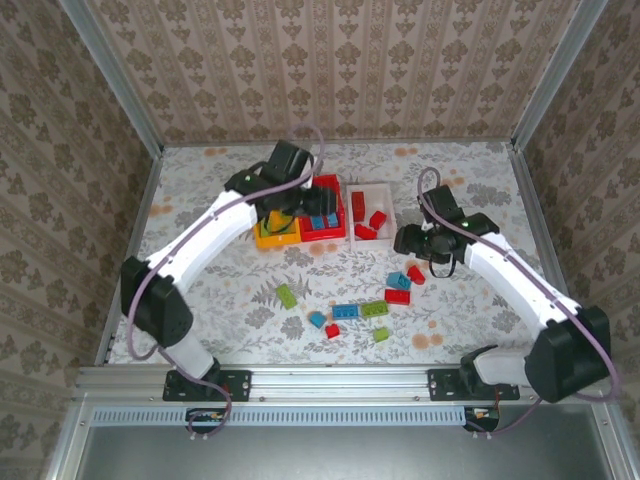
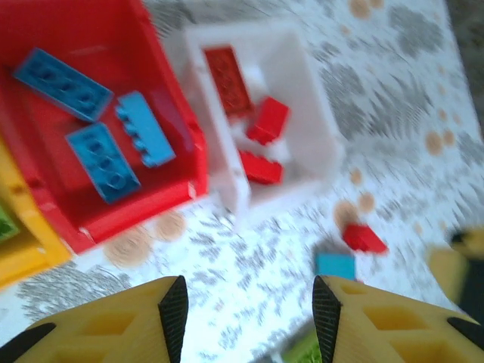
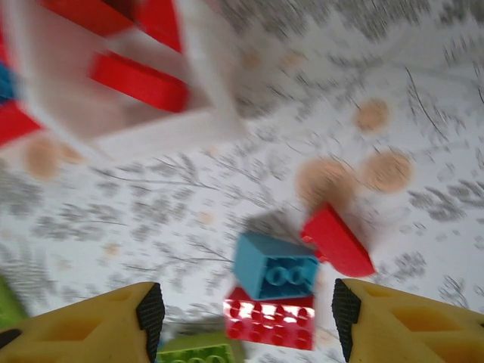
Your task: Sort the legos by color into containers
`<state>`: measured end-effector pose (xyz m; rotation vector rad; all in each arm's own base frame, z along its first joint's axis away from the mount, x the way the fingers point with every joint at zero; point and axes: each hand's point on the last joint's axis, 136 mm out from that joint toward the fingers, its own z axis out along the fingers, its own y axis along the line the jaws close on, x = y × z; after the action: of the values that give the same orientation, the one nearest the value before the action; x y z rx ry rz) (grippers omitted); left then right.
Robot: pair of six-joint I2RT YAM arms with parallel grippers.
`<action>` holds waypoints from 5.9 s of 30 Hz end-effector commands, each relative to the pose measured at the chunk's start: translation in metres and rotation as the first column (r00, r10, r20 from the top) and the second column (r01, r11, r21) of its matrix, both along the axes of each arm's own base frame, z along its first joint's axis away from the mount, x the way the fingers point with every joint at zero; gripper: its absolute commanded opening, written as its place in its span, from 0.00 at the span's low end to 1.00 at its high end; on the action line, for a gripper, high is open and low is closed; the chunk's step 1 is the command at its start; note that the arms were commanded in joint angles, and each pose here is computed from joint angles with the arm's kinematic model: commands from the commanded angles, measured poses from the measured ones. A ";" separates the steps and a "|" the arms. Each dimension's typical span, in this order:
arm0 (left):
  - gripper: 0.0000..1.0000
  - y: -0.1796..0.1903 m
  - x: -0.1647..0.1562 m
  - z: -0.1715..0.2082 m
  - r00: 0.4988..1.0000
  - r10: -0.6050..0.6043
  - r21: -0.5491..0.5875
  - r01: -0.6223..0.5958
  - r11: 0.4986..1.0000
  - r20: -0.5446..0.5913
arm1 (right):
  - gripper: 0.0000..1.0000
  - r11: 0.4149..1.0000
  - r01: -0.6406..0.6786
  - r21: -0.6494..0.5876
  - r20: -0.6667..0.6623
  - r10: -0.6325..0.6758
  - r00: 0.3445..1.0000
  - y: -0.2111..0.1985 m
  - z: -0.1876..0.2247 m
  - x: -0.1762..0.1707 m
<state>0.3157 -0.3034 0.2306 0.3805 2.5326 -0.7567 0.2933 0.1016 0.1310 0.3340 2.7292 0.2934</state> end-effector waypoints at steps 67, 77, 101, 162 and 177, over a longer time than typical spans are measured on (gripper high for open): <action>0.52 -0.022 -0.024 0.019 0.988 -0.101 -0.084 0.111 0.990 0.113 | 0.46 0.993 -0.057 -0.103 0.002 0.058 0.998 0.069 -0.023 0.194; 0.52 0.056 -0.058 -0.068 0.985 0.077 0.157 -0.053 0.986 -0.155 | 0.46 0.989 -0.118 -0.091 0.170 0.132 0.976 0.086 0.046 0.178; 0.64 0.117 -0.107 -0.209 0.585 0.597 0.503 -0.339 0.795 -0.549 | 0.64 0.636 -0.696 0.335 0.428 0.555 0.713 0.188 0.067 -0.036; 0.47 0.139 0.130 -0.123 0.849 0.501 0.517 -0.358 0.777 -0.165 | 0.66 0.848 -0.464 0.256 0.527 0.280 0.802 0.157 0.092 0.037; 0.51 0.070 0.017 -0.036 0.989 0.148 0.270 -0.141 0.952 -0.006 | 0.63 0.932 -0.363 -0.021 0.096 0.363 0.927 0.074 0.009 -0.042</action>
<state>0.3527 -0.2268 0.2003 0.1689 2.6688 -0.3194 0.2742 0.1791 0.1553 -0.0537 2.5720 0.5008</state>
